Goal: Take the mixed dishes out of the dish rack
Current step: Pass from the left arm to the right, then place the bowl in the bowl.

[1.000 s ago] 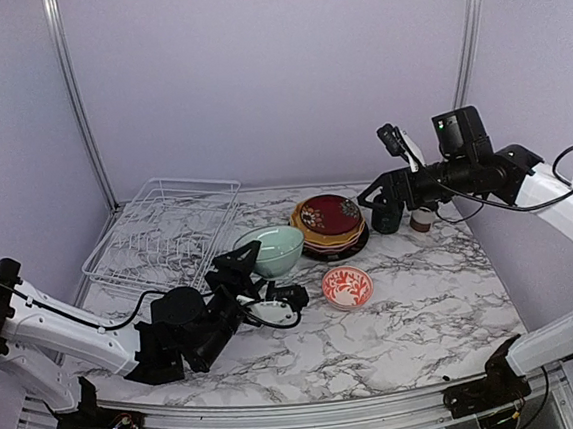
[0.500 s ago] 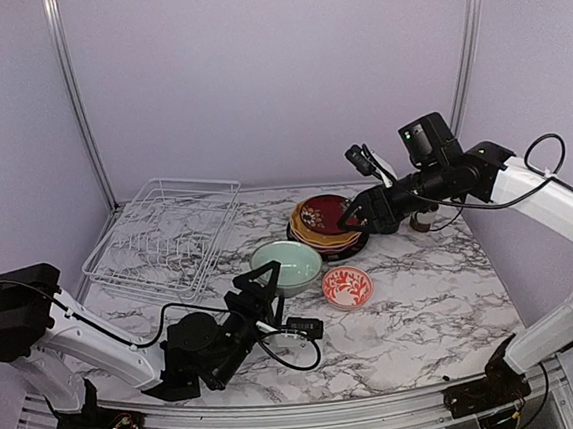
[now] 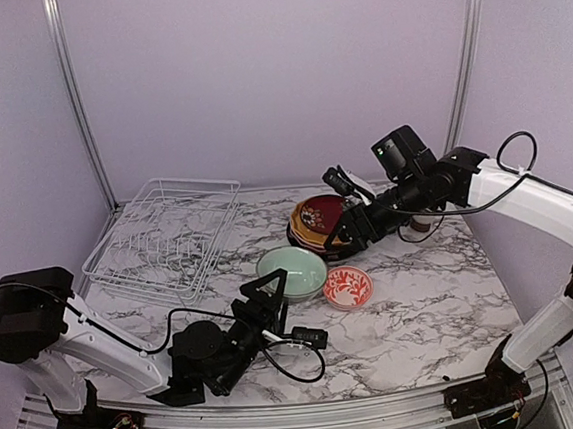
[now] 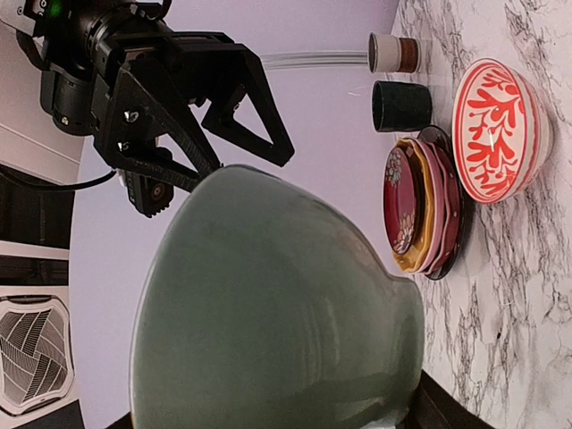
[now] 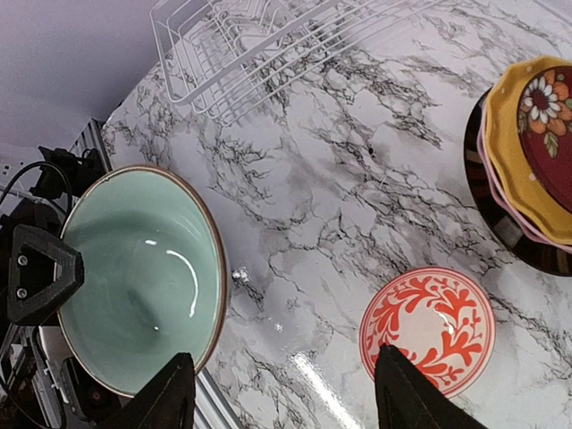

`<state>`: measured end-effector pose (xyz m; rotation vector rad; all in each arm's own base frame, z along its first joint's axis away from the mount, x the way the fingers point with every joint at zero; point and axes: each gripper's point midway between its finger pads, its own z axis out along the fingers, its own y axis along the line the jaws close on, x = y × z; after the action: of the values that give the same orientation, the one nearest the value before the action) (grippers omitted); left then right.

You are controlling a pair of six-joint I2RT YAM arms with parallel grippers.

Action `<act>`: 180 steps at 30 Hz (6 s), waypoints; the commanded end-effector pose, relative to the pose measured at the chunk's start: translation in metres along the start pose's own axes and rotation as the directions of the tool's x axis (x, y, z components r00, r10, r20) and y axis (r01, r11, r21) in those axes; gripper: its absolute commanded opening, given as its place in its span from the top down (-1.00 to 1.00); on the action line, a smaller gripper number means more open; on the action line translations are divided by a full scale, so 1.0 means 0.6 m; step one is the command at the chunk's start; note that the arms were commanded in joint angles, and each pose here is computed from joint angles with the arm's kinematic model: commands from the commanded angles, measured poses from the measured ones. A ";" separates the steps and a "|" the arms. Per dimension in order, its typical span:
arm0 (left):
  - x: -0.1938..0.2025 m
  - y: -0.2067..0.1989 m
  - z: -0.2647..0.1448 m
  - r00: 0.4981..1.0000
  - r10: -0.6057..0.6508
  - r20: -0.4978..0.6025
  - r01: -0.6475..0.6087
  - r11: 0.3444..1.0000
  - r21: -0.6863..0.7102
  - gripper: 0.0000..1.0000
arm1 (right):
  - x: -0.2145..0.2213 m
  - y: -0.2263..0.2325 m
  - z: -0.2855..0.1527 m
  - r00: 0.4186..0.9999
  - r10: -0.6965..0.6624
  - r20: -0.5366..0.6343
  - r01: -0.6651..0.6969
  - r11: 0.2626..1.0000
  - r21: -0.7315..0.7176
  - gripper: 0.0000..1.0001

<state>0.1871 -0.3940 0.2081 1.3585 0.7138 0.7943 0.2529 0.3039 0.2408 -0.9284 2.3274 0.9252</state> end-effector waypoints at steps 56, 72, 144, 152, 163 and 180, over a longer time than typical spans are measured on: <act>0.012 0.052 0.002 0.969 -0.245 -0.026 0.241 0.965 -0.101 -0.98 | -0.057 -0.054 -0.043 0.991 0.029 0.130 -0.041 0.995 0.092 1.00; 0.102 0.157 0.037 0.649 -0.755 -0.100 0.739 0.656 -0.154 -0.98 | -0.010 -0.146 -0.076 0.979 0.099 0.179 -0.137 0.967 0.214 1.00; 0.277 0.185 0.055 0.054 -0.989 -0.136 0.970 0.084 -0.226 -0.98 | 0.088 -0.230 0.032 0.978 0.169 0.126 -0.197 0.945 0.262 0.50; 0.279 0.182 0.054 0.056 -0.989 -0.140 0.969 0.088 -0.232 -0.98 | 0.108 -0.241 0.045 0.976 0.191 0.103 -0.213 0.937 0.276 0.55; 0.282 0.182 0.052 0.057 -0.989 -0.139 0.967 0.090 -0.239 -0.98 | 0.135 -0.254 0.062 0.971 0.232 0.062 -0.239 0.926 0.292 0.65; 0.286 0.181 0.052 0.057 -0.987 -0.150 0.964 0.093 -0.248 -0.98 | 0.138 -0.255 0.069 0.968 0.245 0.044 -0.247 0.927 0.283 0.78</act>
<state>0.2996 -0.2736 0.3219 0.3457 1.5664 -0.2084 0.3164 0.2154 0.0933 -0.5235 2.5264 0.6409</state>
